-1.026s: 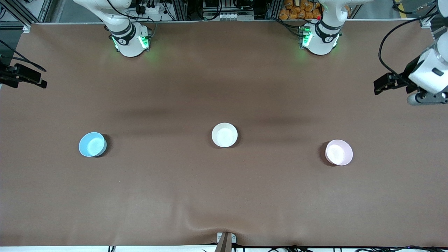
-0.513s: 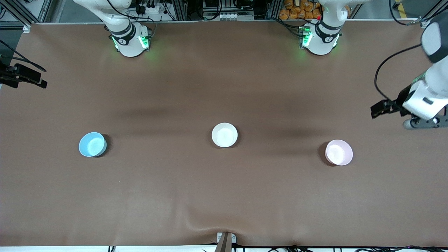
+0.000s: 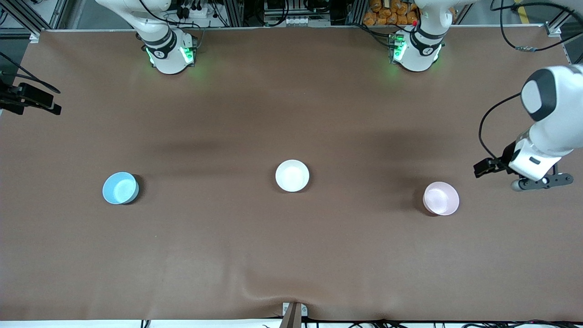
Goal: Stack pink and blue bowls on white bowl
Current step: 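Reach the left gripper down to the pink bowl and grasp its rim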
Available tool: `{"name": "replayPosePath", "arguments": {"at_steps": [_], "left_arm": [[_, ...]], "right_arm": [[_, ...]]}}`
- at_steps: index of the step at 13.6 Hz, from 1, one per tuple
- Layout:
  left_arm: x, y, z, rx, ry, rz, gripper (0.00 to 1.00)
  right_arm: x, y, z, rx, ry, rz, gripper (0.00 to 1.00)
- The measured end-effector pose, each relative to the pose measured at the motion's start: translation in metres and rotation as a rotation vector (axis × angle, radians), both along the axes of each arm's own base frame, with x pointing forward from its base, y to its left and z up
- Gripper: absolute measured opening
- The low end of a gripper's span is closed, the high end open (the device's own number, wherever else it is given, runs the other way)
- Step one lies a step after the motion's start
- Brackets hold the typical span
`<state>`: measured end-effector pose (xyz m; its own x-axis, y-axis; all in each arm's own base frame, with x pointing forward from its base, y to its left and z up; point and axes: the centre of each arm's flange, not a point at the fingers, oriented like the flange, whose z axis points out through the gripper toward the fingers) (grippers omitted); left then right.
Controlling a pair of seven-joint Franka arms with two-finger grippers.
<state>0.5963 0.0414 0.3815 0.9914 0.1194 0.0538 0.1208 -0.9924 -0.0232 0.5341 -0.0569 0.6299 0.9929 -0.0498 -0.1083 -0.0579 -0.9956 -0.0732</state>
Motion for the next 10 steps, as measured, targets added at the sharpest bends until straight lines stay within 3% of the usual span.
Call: {"name": "replayPosePath", "arguments": {"at_steps": [7,10], "left_arm": [[0.015,0.008,-0.091,-0.036,-0.010,0.021,1.00],[0.017,0.008,-0.128,-0.063,0.001,0.039,0.92]], "right_arm": [[0.000,0.000,0.000,0.000,0.000,0.000,1.00],[0.000,0.000,0.000,0.000,0.000,0.000,1.00]]}}
